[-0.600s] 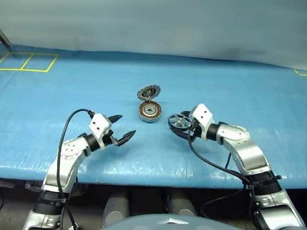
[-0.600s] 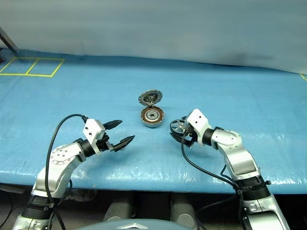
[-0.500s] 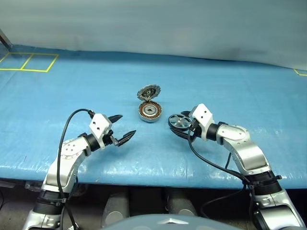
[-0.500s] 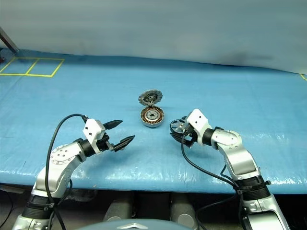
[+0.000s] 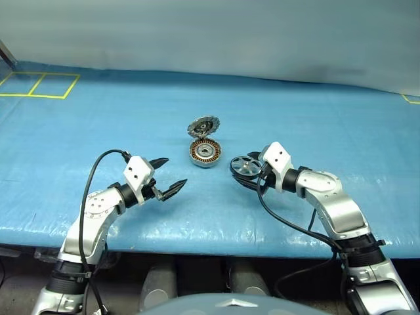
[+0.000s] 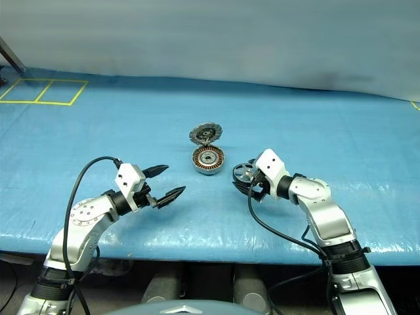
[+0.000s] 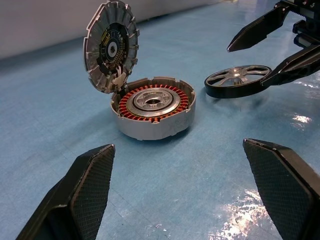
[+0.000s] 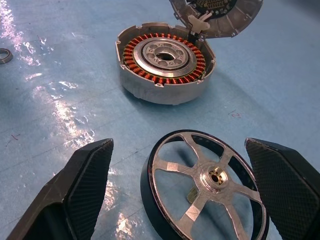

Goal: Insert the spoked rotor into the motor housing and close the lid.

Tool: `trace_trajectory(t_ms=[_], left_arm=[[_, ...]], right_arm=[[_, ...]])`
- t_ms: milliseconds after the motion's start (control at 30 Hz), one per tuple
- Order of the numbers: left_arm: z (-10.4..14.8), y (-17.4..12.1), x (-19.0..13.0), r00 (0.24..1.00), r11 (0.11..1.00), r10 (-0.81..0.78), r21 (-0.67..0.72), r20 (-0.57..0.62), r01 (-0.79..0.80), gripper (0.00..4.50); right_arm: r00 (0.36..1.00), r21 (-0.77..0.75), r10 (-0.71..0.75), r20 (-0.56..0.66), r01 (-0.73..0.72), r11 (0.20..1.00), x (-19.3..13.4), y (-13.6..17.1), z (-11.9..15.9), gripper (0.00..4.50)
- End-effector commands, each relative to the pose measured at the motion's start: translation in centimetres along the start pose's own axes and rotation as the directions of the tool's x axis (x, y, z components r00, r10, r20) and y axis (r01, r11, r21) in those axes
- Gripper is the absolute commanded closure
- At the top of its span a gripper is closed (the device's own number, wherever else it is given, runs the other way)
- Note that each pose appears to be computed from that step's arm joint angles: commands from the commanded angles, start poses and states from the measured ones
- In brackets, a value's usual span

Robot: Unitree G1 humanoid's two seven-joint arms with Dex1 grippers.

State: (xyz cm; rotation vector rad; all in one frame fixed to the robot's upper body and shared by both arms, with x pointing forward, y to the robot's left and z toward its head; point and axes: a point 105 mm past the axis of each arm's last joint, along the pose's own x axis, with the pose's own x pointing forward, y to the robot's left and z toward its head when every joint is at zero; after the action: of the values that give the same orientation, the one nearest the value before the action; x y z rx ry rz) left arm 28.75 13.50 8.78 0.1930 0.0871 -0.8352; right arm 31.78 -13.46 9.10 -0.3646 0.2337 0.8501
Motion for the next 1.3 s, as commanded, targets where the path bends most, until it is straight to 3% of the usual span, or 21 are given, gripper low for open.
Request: trace_trajectory(t_ms=[33,400,533,700,933,1100,1300], left_arm=[[0.9,0.3,-0.2,0.999,0.999,0.013,0.033,0.032,-0.014,0.0],[0.9,0.2,-0.3,0.999,0.999,0.012,0.029,0.03,-0.013,0.0],[0.8,0.3,-0.3,0.999,0.999,0.023,0.03,0.029,-0.023,0.0],[0.4,0.3,-0.5,0.999,0.999,0.037,0.024,0.02,-0.038,0.0],[-0.1,0.4,-1.2,0.997,0.997,0.071,0.02,0.0,-0.071,0.0],[-0.2,0.4,-1.8,0.994,0.994,0.109,0.017,0.0,-0.109,0.0],[-0.6,-0.1,-2.4,0.991,0.991,0.135,0.001,-0.008,-0.135,0.0]], right_arm=[[0.999,-0.044,-0.003,0.043,0.005,0.999,-0.1,-0.3,1.4,0.01],[0.999,-0.051,-0.002,0.039,0.004,0.999,0.0,-0.3,1.4,0.01],[1.0,-0.153,0.004,0.003,-0.004,0.988,0.3,-0.5,1.9,0.01],[0.992,-0.388,0.101,-0.074,-0.121,0.914,1.7,-0.2,4.3,0.01],[0.943,-0.558,0.259,-0.209,-0.332,0.76,5.3,0.6,6.7,0.01],[0.904,-0.596,0.294,-0.311,-0.427,0.68,7.6,0.7,6.5,0.01],[0.874,-0.6,0.307,-0.376,-0.482,0.639,9.2,0.4,5.8,0.01]])
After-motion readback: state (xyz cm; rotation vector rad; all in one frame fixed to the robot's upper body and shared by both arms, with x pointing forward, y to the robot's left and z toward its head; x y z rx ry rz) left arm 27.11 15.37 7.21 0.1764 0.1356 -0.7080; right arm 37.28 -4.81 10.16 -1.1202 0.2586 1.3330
